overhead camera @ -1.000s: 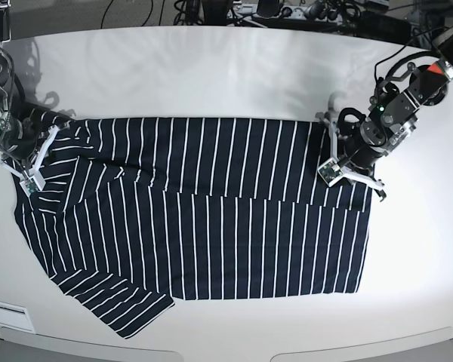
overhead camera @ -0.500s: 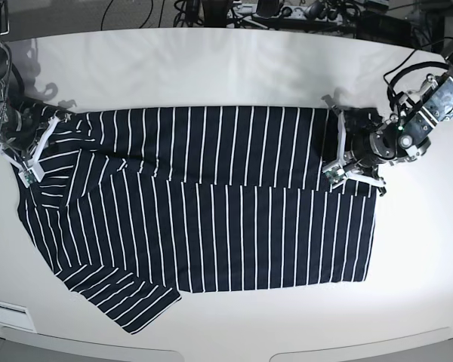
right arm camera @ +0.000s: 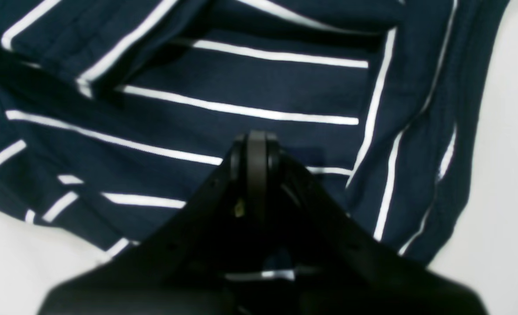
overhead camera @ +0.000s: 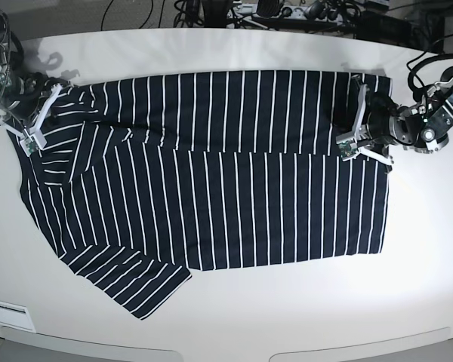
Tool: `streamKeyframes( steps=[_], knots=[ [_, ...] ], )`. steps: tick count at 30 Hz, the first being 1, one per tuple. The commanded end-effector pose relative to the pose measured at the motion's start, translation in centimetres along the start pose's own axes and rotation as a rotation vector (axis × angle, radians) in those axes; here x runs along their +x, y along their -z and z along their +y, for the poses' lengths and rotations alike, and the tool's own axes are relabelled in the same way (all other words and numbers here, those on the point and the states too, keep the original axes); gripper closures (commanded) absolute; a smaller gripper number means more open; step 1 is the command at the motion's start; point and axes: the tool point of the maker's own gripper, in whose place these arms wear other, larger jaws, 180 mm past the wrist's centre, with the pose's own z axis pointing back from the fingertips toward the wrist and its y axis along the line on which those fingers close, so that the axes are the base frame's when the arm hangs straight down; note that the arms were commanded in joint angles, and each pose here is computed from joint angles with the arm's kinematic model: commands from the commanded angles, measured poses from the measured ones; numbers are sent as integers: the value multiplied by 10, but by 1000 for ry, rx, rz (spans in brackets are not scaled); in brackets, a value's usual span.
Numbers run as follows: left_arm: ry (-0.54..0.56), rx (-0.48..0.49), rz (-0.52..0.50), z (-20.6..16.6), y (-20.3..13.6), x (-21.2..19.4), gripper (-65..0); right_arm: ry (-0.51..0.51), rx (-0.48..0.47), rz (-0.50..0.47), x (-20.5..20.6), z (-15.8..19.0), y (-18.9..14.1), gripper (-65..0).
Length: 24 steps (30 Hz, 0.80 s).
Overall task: Fold the T-shirt properly
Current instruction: 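Pull the grasped shirt edge further toward the robot base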
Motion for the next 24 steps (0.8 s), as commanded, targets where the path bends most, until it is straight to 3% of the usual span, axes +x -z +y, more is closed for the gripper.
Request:
streamKeyframes(
  steps=[1, 5, 12, 16, 24],
  knots=[
    [11, -18, 48, -4, -3, -11, 0, -28, 32, 140, -33, 12, -2, 0],
    [12, -18, 47, -4, -3, -11, 0, -63, -18, 180, -49, 19, -9, 0],
    [10, -21, 55, -5, -3, -12, 0, -86, -24, 256, -82, 36, -20, 0],
    [-41, -65, 65, -13, -5, -15, 0, -77, -40, 287, -97, 36, -30, 0],
    [-57, -67, 97, -12, -14, -26, 0, -36, -57, 224, -85, 20, -51, 0]
  ],
)
